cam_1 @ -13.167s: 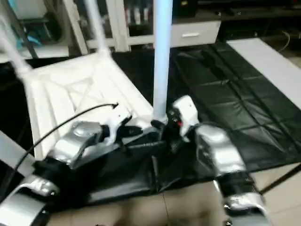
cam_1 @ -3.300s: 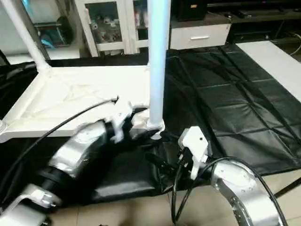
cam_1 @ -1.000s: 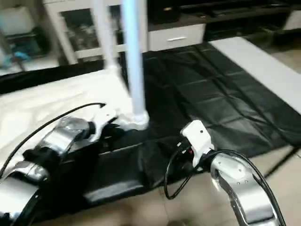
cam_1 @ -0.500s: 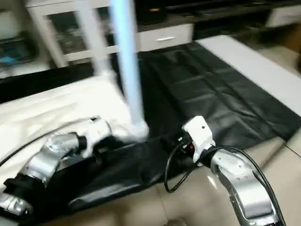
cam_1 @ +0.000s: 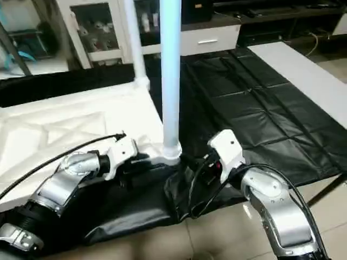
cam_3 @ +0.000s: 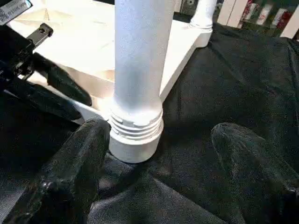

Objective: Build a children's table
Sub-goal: Rotate table base

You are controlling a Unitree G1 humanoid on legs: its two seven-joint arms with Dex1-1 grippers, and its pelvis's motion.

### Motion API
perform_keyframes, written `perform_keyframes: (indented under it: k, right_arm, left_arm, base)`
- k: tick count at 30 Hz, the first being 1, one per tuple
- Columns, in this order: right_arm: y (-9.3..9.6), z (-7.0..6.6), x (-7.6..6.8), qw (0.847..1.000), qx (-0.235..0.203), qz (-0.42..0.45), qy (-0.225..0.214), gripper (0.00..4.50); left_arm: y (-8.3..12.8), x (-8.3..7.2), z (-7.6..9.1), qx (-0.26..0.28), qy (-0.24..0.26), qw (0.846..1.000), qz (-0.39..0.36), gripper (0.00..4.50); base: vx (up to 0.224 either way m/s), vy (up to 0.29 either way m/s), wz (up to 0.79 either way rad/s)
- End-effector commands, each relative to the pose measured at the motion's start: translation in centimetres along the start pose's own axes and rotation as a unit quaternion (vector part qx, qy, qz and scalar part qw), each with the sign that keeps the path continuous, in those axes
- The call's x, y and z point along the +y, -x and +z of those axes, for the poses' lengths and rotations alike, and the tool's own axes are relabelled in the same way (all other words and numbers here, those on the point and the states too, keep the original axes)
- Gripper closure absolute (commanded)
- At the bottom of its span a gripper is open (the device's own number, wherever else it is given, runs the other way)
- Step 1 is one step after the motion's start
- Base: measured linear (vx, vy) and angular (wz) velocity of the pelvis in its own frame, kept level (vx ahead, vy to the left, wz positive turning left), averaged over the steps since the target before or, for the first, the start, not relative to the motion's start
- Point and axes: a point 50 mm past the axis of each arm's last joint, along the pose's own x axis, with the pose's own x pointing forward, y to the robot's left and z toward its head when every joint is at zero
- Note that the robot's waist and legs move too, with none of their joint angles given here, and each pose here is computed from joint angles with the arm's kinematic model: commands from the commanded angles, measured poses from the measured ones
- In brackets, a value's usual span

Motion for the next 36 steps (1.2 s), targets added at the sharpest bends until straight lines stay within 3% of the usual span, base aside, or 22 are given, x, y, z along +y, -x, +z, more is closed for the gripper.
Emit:
perform_keyframes:
  k: [1, 15, 23, 25, 36]
  right_arm:
    - [-0.2, 0.1, 0.1, 1.000, 0.000, 0.012, -0.001, 0.71]
    - [-0.1, 0.1, 0.2, 1.000, -0.002, 0.009, -0.007, 0.71]
    - [-0.2, -0.3, -0.1, 0.999, 0.003, -0.036, -0.014, 0.71]
    - [-0.3, -0.4, -0.4, 0.998, 0.002, -0.058, -0.011, 0.71]
    - [-0.4, -0.2, -1.3, 0.996, 0.005, -0.092, -0.003, 0.71]
  left_arm:
    - [0.6, 0.3, -1.2, 0.026, 0.019, 0.999, 0.000, 3.10]
    - [0.0, 0.0, -1.4, 0.039, 0.049, 0.998, -0.005, 3.10]
    - [-0.5, 0.1, -1.2, 0.050, 0.021, 0.998, 0.023, 3.10]
    - [-0.5, 0.2, -0.6, 0.022, 0.020, 0.999, 0.036, 3.10]
    - [-0.8, 0.4, 0.2, -0.001, 0.056, 0.997, 0.049, 3.10]
  base:
    - [0.000, 0.000, 0.00]
    - [0.000, 0.000, 0.00]
    - [0.000, 0.000, 0.00]
    - [0.000, 0.000, 0.00]
    - [-0.008, -0.002, 0.09]
